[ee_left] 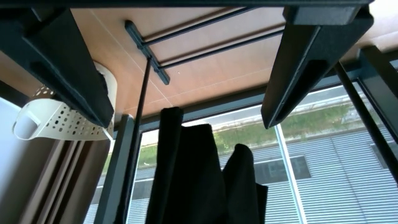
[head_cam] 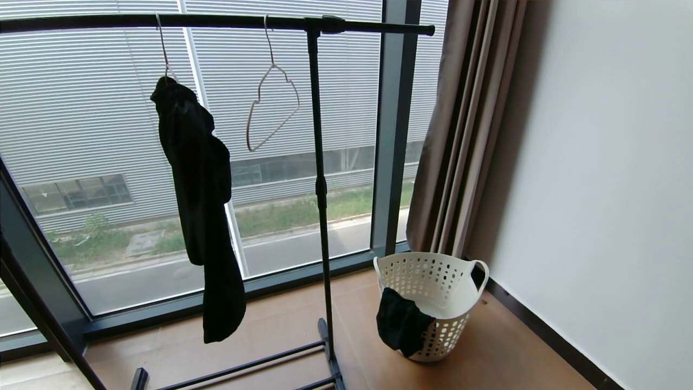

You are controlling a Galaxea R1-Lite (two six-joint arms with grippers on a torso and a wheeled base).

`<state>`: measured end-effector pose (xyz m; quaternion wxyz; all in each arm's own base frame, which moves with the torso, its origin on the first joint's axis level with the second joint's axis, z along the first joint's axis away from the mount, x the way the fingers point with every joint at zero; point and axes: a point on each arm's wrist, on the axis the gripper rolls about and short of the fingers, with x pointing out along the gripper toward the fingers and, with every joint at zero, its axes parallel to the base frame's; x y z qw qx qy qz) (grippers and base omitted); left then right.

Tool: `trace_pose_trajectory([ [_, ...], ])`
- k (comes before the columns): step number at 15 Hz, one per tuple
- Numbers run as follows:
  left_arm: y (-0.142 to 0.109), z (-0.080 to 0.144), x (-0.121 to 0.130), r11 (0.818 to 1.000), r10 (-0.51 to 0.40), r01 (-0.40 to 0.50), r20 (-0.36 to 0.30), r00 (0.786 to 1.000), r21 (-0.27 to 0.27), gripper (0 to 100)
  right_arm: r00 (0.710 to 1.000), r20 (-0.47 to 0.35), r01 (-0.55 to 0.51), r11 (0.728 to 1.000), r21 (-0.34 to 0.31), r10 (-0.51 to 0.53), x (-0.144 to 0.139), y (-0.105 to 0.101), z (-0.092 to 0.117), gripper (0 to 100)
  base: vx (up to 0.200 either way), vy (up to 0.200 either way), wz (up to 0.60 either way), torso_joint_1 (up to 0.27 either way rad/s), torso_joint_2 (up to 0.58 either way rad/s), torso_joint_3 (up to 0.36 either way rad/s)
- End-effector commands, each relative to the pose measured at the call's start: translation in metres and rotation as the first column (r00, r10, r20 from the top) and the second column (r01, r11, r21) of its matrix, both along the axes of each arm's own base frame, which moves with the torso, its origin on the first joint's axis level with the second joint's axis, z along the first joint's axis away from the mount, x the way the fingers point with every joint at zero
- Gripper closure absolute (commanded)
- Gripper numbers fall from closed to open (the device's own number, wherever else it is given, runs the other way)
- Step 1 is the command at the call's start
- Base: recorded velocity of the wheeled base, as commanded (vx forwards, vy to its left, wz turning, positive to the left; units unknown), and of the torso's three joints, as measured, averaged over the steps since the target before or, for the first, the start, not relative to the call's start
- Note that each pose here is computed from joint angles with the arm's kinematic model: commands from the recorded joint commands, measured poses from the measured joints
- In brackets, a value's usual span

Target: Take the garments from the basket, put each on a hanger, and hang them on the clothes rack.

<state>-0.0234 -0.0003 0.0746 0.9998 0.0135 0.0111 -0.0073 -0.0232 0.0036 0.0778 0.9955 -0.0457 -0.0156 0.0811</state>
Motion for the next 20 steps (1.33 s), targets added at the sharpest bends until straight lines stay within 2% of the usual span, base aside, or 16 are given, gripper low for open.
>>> trace_pose_trajectory([
  [1,0.0,0.0,0.0,1.0,-0.001,0.001,0.001,1.0,0.0,0,1.0,-0.001,-0.001,1.0,-0.001,0.001,0.0001,0.0,0.0001,0,0.0,-0.2,0.0,0.002,-0.01,0.002],
  [3,0.0001,0.0001,0.0001,1.0,0.0,0.0,-0.001,1.0,0.0,0,1.0,-0.001,-0.001,1.0,-0.001,0.001,0.0001,0.0,0.0001,0,0.0,-0.1,0.0,-0.004,0.0,0.004],
  [7,0.0,0.0,0.0,1.0,-0.001,0.001,0.001,1.0,0.0,0,1.0,-0.001,0.0,1.0,-0.002,0.0,0.0001,0.0,0.0001,0,0.2,0.0,0.0,0.001,0.0,0.002],
  [8,0.0001,0.0,0.0,1.0,0.0,0.0,0.001,1.0,0.0,0,1.0,-0.001,-0.001,1.0,-0.001,0.001,0.0001,0.0,0.0001,0,0.0,0.0,0.0,0.0,0.0,0.0],
  [13,0.0001,0.0,0.0,1.0,0.0,0.0,0.001,1.0,0.0,0,1.0,-0.001,-0.001,1.0,-0.001,0.001,0.0001,0.0,0.0001,0,0.0,-0.2,0.0,0.007,0.01,0.0],
  [20,0.0001,-0.0004,0.0001,1.0,0.003,-0.003,-0.001,1.0,0.007,0,1.0,-0.001,-0.001,1.0,0.001,0.001,0.0001,0.0,0.0001,0,0.0,0.0,0.0,0.0,0.0,0.0],
])
